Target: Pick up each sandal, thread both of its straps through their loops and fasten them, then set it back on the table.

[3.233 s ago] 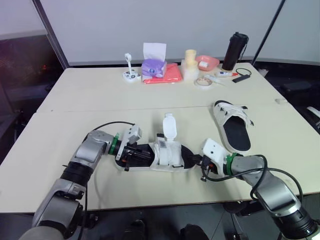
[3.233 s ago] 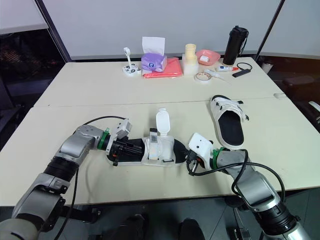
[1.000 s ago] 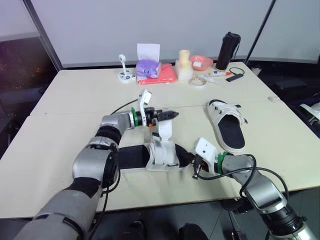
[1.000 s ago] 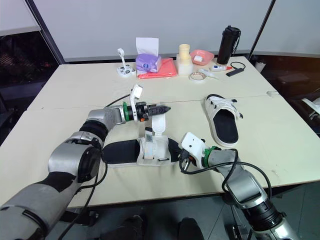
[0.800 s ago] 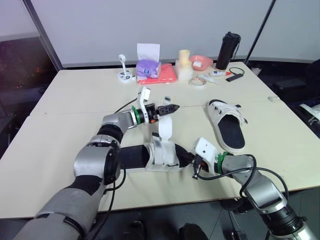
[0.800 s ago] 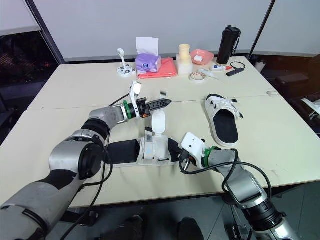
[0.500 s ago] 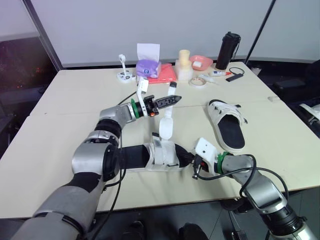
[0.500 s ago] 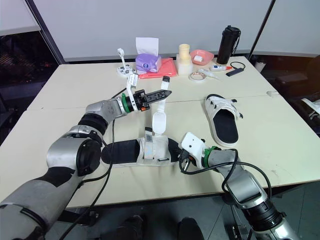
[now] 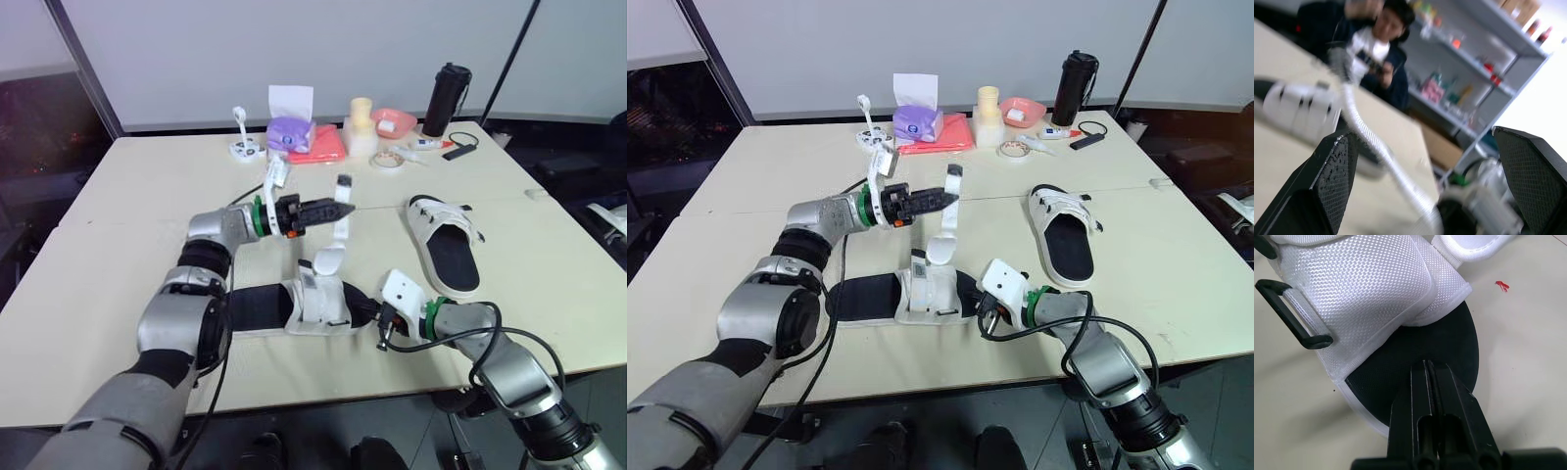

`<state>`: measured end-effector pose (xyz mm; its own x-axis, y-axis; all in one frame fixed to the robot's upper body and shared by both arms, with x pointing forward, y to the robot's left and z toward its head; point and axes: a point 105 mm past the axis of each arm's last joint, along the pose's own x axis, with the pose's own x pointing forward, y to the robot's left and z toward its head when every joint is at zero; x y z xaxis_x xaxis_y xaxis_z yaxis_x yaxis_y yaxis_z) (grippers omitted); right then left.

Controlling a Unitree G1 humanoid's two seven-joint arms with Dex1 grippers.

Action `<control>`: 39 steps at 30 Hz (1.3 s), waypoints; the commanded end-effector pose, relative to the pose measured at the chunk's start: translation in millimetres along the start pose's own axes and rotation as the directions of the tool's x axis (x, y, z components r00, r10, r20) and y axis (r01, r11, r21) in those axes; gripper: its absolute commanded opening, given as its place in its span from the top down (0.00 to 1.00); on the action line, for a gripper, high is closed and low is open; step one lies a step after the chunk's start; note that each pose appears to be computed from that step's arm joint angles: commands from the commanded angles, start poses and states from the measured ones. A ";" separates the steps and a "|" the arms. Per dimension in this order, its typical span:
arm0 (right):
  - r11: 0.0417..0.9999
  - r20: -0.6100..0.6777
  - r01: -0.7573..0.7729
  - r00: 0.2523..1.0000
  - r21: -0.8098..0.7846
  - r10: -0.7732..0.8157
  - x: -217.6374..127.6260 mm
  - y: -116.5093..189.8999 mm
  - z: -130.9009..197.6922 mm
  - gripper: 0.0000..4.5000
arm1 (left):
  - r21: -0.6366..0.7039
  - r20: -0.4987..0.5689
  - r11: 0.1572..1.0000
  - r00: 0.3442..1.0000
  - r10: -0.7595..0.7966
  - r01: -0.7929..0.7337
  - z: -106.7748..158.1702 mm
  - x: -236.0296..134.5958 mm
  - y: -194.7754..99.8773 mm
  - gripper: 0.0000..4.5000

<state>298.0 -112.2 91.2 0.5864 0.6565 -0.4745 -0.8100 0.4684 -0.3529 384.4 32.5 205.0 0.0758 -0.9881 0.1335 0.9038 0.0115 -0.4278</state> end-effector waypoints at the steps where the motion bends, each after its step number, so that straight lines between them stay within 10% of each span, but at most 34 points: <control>1: 0.997 -0.082 -0.056 0.995 0.056 0.061 5.5 14.6 -24.3 1.00 | 0.087 -0.028 0.996 0.999 -0.024 0.027 7.6 6.5 -7.1 0.02; 6: 0.997 -0.082 -0.052 0.995 0.055 0.057 5.1 13.9 -24.4 1.00 | 0.075 -0.033 0.997 0.999 -0.028 0.030 4.7 7.9 -6.9 0.20; 13: 0.997 -0.082 -0.050 0.995 0.054 0.055 4.8 13.8 -24.5 1.00 | 0.103 -0.075 0.992 0.995 -0.067 0.074 -1.3 8.1 -13.0 0.96; 39: 0.996 -0.099 -0.085 0.991 0.040 0.089 2.4 20.2 -27.1 1.00 | 0.182 -0.453 0.879 0.831 -0.323 0.441 -91.0 -8.8 -95.3 0.99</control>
<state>296.0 -115.8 88.9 0.5851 0.6480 -0.4876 -0.8110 0.4634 -0.3572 266.7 29.7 159.9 -0.3860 -0.9127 -0.1342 0.9147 -0.3598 -0.1843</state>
